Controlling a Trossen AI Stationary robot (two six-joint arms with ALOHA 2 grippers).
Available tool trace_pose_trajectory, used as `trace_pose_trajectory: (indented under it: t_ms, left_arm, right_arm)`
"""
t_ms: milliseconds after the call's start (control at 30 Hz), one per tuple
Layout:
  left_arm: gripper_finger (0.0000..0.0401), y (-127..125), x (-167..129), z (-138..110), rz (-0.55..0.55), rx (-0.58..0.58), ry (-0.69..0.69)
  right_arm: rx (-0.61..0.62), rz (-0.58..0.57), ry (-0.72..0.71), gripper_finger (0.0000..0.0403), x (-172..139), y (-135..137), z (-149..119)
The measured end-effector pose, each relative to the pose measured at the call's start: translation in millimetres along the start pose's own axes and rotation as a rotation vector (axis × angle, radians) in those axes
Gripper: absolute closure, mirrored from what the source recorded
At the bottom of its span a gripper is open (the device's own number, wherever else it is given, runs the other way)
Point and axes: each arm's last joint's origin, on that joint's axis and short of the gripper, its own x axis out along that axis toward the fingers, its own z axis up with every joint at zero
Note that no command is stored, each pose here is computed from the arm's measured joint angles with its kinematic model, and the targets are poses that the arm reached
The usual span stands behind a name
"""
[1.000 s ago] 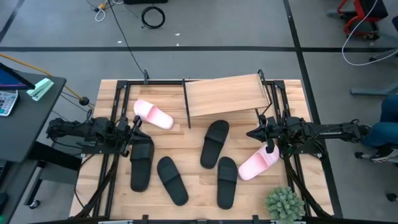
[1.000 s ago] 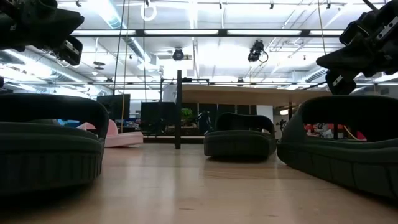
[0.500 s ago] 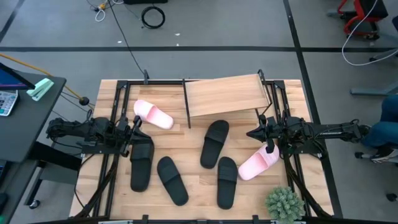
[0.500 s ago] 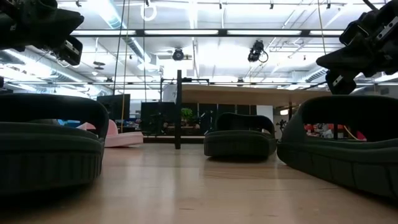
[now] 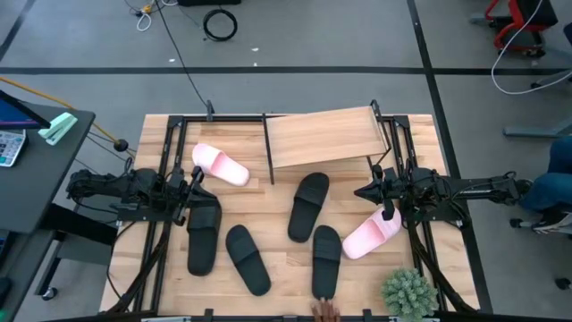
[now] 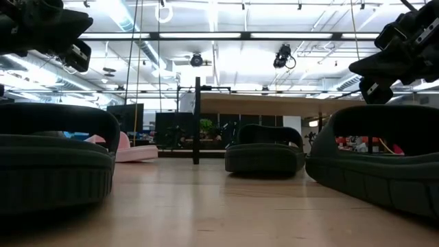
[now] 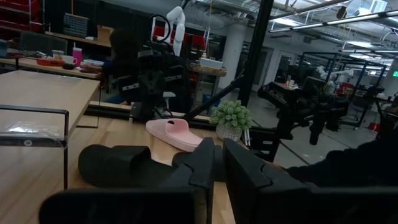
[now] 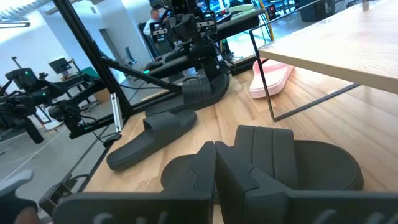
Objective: Pick and place slides into the shelf
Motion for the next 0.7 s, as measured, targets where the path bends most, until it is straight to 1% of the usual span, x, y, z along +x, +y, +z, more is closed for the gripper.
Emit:
trace_pose_trajectory:
  t_ms: [267, 700]
  left_arm:
    - [0.0373, 0.0, 0.0, 0.2, 0.0, 0.0, -0.001]
    - [0.0362, 0.0, 0.0, 0.1, 0.0, 0.0, -0.001]
  right_arm:
    - [0.0, 0.0, -0.001, 0.0389, 0.0, 0.0, 0.0]
    - [0.0, 0.0, 0.0, 0.0389, 0.0, 0.0, 0.0]
